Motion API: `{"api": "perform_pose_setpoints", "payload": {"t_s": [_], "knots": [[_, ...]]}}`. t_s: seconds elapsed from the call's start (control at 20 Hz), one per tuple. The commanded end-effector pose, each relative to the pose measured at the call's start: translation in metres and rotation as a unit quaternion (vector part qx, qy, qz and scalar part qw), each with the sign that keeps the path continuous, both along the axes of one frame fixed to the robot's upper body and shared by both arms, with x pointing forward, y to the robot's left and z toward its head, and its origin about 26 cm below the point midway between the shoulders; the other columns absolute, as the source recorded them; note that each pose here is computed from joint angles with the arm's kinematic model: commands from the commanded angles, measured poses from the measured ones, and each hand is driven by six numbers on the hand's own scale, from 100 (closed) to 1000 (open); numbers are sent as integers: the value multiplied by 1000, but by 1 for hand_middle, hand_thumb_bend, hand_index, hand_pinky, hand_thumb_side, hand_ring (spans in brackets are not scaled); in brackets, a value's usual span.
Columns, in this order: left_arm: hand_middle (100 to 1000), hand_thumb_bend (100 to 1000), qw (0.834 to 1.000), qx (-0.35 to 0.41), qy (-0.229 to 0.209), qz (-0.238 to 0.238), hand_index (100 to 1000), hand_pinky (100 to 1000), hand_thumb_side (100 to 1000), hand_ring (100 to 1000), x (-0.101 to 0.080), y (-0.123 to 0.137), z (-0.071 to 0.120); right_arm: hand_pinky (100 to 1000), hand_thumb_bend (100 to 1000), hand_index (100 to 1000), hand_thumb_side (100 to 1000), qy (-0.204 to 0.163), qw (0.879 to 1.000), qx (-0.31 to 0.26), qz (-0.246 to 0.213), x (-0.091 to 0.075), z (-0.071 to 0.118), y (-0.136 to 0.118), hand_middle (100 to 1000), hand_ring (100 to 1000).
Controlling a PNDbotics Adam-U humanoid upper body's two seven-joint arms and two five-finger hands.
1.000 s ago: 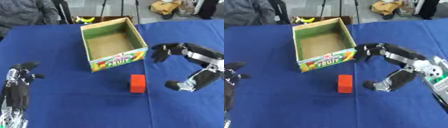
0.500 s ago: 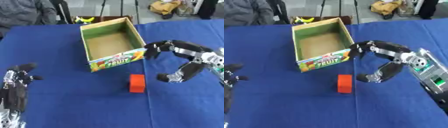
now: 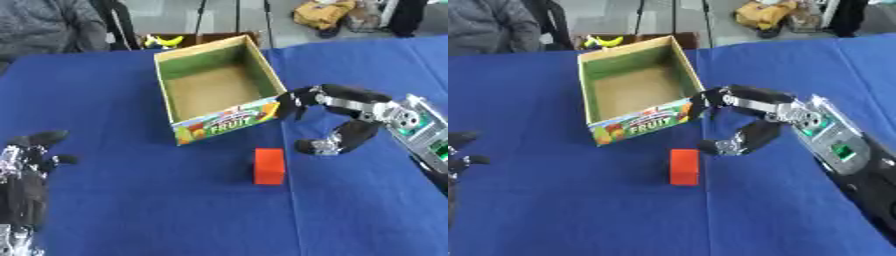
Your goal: Pick up objects on the table and place them in the box.
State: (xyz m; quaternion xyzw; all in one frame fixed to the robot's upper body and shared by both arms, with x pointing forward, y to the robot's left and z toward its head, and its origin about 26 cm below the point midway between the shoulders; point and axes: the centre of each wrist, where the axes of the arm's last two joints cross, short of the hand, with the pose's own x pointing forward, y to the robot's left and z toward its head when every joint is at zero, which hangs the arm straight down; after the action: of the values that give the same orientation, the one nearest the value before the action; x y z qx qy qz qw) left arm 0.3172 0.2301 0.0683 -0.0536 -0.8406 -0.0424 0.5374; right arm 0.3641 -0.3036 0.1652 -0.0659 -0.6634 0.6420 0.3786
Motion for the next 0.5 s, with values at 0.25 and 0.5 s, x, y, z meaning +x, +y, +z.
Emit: {"api": "perform_pose_setpoints", "payload": {"t_s": [0.25,0.5], "knots": [[646,100,1000,4,-11,-8,675,535,1000,813,1,0,7,675,409,801,718,-6,999,-31,-7,18,-8,-6,784,977],[646,100,1000,4,-11,-10,675,535,1000,812,1,0,7,695,443,820,742,-13,999,-48,-15,26,-17,-9,823,990]]}}
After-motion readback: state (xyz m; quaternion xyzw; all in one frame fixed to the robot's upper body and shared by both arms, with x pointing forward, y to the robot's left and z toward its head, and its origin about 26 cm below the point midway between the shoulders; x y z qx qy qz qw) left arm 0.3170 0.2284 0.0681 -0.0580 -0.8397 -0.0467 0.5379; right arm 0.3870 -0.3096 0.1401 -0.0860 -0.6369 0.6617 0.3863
